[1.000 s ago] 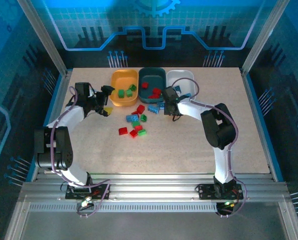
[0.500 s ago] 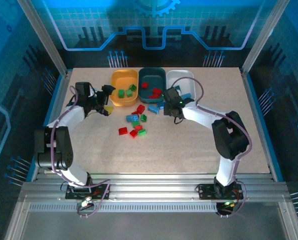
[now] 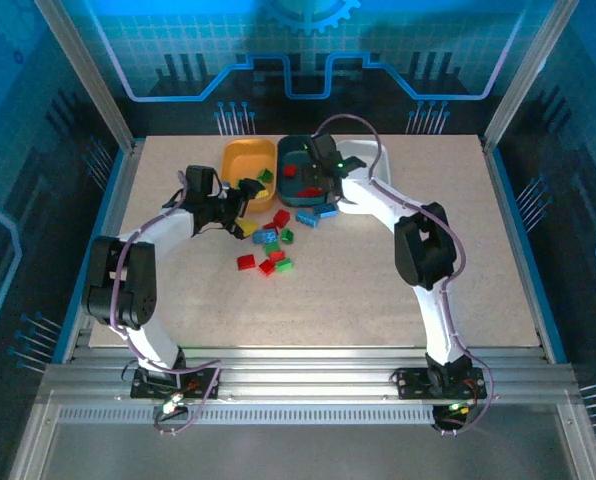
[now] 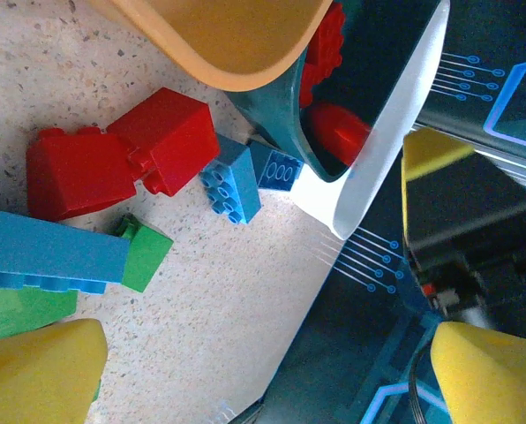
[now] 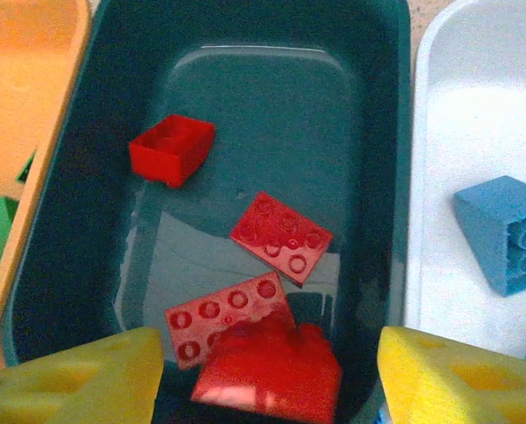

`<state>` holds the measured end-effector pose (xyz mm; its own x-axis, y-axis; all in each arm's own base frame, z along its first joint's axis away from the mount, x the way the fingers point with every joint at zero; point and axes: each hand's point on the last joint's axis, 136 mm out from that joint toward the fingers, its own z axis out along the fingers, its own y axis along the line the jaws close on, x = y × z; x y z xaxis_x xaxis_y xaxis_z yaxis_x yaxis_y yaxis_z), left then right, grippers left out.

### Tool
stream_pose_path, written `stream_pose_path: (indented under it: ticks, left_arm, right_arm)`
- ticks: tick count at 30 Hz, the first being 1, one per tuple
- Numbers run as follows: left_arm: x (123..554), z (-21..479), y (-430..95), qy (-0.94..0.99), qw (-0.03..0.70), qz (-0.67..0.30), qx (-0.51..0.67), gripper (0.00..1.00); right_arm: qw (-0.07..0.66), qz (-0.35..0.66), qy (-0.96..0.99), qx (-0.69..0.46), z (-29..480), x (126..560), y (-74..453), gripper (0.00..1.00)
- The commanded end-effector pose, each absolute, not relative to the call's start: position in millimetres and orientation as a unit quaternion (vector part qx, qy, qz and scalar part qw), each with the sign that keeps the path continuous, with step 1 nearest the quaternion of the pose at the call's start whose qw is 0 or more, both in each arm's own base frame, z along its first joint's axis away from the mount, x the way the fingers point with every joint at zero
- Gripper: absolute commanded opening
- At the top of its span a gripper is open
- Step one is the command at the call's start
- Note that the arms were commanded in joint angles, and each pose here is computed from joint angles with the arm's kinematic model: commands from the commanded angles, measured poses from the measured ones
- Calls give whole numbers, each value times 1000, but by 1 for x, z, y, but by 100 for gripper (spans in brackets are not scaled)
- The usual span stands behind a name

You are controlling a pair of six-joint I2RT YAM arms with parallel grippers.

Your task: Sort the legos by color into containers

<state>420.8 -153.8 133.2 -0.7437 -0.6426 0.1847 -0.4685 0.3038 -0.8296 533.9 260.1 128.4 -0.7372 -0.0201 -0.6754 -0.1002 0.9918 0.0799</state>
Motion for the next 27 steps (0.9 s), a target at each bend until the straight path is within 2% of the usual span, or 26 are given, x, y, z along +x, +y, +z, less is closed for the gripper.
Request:
stream_pose_path:
  ticks: [1,5,9,12,16,20,27]
  left_arm:
    - [426,151,-156,805,107,-489,-318,97]
    - [426,155,-155,806,110,-489,-316,97]
    - [425,152,-139,806,121,-470,-340,97]
    - [428,146,-109,796,135,-452,-379,98]
    - [435,140,-66,780,155,-435,-422,98]
    - [438,132,-36,768,163,-424,-452,98]
    - [439,123,-29,766,158,-420,-460,98]
  right_arm:
    - [350,64,933,-56,146,535,259,72]
    - [359,65,929,-55,171,524,255,74]
    - [370,79,923,-68,179,482,275,73]
    - [362,74,925,-89,162,438,305,74]
    - [348,69,926,-128,137,401,344,78]
    - [314,63,933,-164,114,386,378,82]
    - [275,38,944,-181,78,380,409,87]
